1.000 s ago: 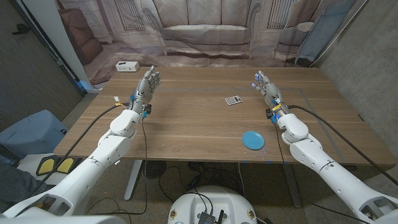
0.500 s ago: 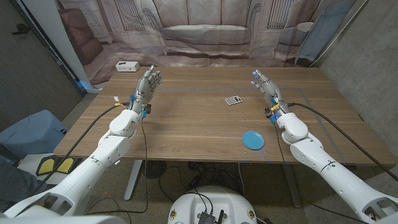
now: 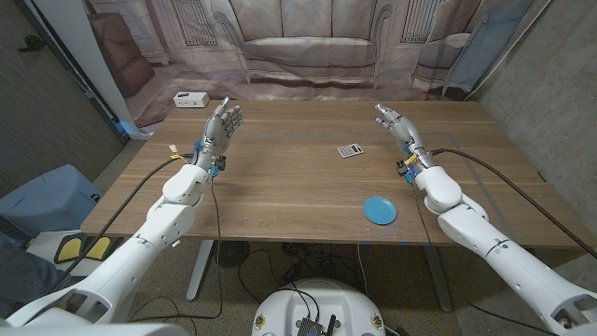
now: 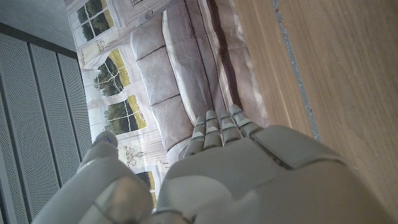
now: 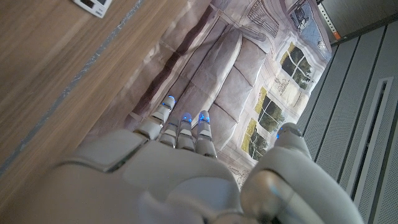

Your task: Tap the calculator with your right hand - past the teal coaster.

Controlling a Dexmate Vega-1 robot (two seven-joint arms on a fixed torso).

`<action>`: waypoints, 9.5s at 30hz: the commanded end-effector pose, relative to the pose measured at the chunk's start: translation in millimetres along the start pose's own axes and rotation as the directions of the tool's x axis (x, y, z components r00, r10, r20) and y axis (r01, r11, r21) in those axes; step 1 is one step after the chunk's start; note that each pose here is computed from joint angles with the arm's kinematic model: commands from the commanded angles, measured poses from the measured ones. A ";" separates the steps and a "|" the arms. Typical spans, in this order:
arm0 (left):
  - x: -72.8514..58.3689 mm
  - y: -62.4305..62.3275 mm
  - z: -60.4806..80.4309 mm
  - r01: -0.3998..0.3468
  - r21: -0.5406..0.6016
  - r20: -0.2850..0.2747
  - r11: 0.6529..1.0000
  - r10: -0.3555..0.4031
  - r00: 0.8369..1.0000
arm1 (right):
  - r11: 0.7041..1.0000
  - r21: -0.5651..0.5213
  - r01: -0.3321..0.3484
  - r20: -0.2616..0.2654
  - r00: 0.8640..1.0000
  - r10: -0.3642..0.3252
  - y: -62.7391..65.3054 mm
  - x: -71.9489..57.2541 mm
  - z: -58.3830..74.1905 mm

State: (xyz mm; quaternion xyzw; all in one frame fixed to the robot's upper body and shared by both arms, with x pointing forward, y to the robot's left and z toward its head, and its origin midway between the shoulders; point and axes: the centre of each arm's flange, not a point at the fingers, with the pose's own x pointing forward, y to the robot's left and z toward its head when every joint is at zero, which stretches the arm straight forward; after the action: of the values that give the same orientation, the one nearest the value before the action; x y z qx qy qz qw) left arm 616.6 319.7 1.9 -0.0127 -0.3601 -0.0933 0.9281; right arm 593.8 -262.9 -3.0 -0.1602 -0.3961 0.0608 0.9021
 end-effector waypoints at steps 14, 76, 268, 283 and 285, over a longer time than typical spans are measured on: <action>-2.4 1.8 6.0 0.012 0.035 0.015 0.999 -0.012 1.000 | 0.960 -0.281 -0.014 -0.018 1.000 0.010 2.6 13.0 9.2; -3.9 -2.6 9.9 0.015 0.047 0.035 0.999 -0.016 0.999 | 0.679 -0.705 -0.206 -0.192 0.977 0.096 28.6 52.8 29.4; -5.7 -16.0 3.4 0.007 0.012 -0.004 1.000 -0.007 1.000 | 0.241 -0.805 -0.542 -0.533 0.839 0.108 86.8 73.6 -39.0; -5.5 -16.7 1.2 0.010 0.005 -0.007 1.000 -0.010 1.000 | 0.236 -0.791 -0.564 -0.556 0.825 0.105 88.1 71.0 -44.1; -5.7 -16.7 1.2 0.010 0.006 -0.007 1.000 -0.010 1.000 | 0.246 -0.784 -0.570 -0.562 0.820 0.107 88.0 70.7 -43.9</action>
State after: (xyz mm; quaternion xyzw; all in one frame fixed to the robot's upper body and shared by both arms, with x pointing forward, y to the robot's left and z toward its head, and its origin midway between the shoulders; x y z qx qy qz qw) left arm 608.4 304.8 -1.3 -0.0076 -0.3568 -0.0958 0.9292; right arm 675.2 -173.7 -7.6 -0.7391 -0.1291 -0.0187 0.6608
